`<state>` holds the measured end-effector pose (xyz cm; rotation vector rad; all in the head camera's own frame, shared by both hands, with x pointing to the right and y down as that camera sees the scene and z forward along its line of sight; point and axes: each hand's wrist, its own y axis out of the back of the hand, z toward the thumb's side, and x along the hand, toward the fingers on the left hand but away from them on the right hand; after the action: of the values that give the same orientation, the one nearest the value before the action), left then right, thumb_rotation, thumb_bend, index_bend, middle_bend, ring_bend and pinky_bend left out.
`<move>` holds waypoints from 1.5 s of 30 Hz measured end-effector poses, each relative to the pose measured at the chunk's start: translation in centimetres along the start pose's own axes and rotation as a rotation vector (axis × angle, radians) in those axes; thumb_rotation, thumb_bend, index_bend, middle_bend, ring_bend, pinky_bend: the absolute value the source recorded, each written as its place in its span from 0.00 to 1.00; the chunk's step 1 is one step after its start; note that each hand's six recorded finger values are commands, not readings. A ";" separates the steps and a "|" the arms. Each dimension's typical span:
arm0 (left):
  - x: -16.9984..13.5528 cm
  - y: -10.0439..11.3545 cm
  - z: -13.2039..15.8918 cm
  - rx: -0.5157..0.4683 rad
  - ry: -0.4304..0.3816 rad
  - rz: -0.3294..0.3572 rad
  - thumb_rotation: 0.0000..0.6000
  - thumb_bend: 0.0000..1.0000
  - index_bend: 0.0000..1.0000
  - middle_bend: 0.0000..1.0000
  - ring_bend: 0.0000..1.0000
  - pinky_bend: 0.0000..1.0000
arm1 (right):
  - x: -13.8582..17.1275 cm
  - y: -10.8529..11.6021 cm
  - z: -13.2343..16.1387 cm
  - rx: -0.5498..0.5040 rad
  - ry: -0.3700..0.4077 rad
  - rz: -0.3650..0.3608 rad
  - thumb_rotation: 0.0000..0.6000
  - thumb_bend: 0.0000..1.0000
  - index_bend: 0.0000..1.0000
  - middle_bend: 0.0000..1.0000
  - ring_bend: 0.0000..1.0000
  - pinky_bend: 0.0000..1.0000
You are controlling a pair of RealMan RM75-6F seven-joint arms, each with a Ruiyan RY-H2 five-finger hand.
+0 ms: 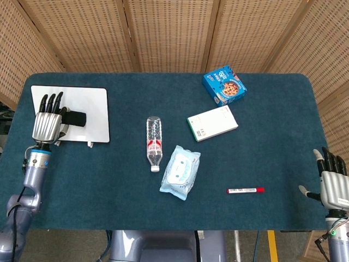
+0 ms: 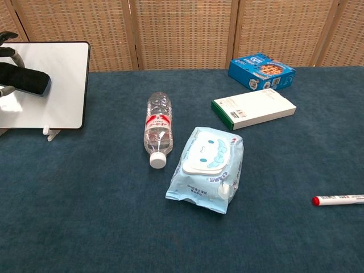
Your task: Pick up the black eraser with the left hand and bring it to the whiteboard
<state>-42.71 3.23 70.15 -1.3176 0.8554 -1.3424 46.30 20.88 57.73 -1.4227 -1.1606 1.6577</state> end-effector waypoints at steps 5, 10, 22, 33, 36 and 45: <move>0.5 0.1 0.3 0.001 0.000 -0.001 1.00 0.34 0.43 0.00 0.00 0.00 | -0.2 -0.2 -0.1 0.004 -0.007 0.007 1.00 0.16 0.03 0.00 0.00 0.00; 0.8 -0.1 0.4 0.003 0.003 -0.013 1.00 0.34 0.43 0.00 0.00 0.00 | -0.2 -0.3 -0.1 0.007 -0.007 0.007 1.00 0.16 0.03 0.00 0.00 0.00; 0.6 -1.0 0.5 0.008 0.008 -0.047 1.00 0.34 0.43 0.00 0.00 0.00 | -0.3 -0.6 0.1 0.024 -0.008 0.010 1.00 0.16 0.03 0.00 0.00 0.00; 0.4 -1.4 0.3 0.016 0.017 -0.066 1.00 0.31 0.43 0.00 0.00 0.00 | -0.3 -0.6 0.2 0.024 -0.004 0.006 1.00 0.16 0.03 0.00 0.00 0.00; 0.3 -1.5 0.3 0.018 0.017 -0.067 1.00 0.30 0.43 0.00 0.00 0.00 | -0.2 -0.6 0.2 0.022 -0.003 0.004 1.00 0.16 0.03 0.00 0.00 0.00; 0.3 -1.5 0.3 0.019 0.025 -0.067 1.00 0.29 0.41 0.00 0.00 0.00 | -0.2 -0.4 0.3 0.018 0.000 0.000 1.00 0.16 0.03 0.00 0.00 0.00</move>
<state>-42.70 3.31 71.73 -1.3276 0.8199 -1.4191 46.03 20.83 58.21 -1.4119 -1.1432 1.6639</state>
